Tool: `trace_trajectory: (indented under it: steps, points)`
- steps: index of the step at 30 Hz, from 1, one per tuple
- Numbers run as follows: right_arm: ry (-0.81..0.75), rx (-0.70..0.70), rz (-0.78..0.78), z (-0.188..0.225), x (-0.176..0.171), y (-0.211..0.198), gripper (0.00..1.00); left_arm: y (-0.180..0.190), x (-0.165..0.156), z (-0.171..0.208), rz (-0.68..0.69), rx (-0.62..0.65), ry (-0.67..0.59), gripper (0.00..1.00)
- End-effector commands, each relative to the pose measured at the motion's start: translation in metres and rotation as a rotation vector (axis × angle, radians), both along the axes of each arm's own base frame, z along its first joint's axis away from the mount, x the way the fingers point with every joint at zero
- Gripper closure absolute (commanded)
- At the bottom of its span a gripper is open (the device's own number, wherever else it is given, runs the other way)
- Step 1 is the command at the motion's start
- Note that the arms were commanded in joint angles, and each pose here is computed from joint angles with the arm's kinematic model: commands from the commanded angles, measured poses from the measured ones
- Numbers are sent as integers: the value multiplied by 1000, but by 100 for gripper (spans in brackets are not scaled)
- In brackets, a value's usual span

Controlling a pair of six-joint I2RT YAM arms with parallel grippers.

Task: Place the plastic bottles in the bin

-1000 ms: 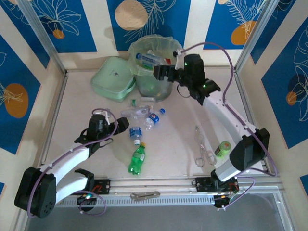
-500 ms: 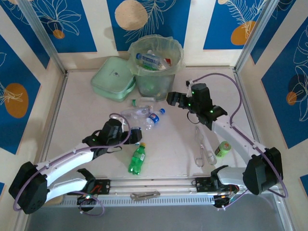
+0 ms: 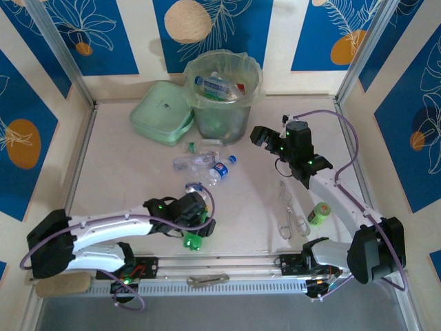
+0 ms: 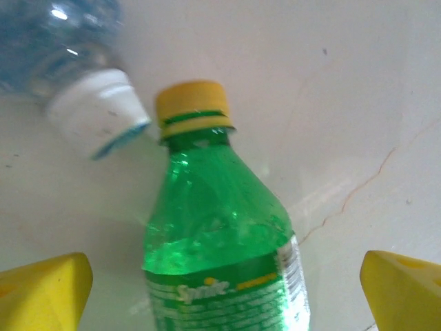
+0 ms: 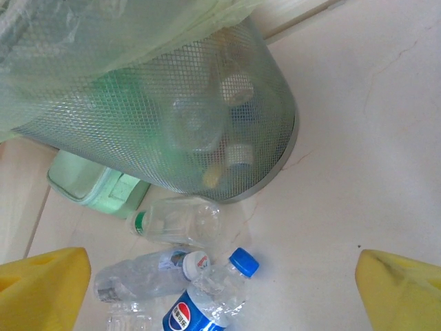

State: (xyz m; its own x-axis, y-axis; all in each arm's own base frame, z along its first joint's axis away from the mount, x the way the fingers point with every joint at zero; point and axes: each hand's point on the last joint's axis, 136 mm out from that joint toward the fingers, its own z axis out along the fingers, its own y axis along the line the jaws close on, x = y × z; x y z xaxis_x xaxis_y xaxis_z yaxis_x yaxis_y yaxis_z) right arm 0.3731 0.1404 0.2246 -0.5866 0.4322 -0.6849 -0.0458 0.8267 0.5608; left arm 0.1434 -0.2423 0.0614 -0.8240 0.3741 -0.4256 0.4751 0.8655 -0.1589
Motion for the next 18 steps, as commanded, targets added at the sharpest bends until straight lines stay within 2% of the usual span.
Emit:
trace_trajectory:
  steps: [1,7,18]
  points:
    - [15,31,14,-3,0,3,1,-3,-3,-2,-47,99,-45,2]
    - [18,26,8,-2,-1,-1,1,-12,-9,-16,-116,213,-62,4]
    - [29,38,-9,-7,-4,-6,1,-9,-12,-21,-123,228,-55,25]
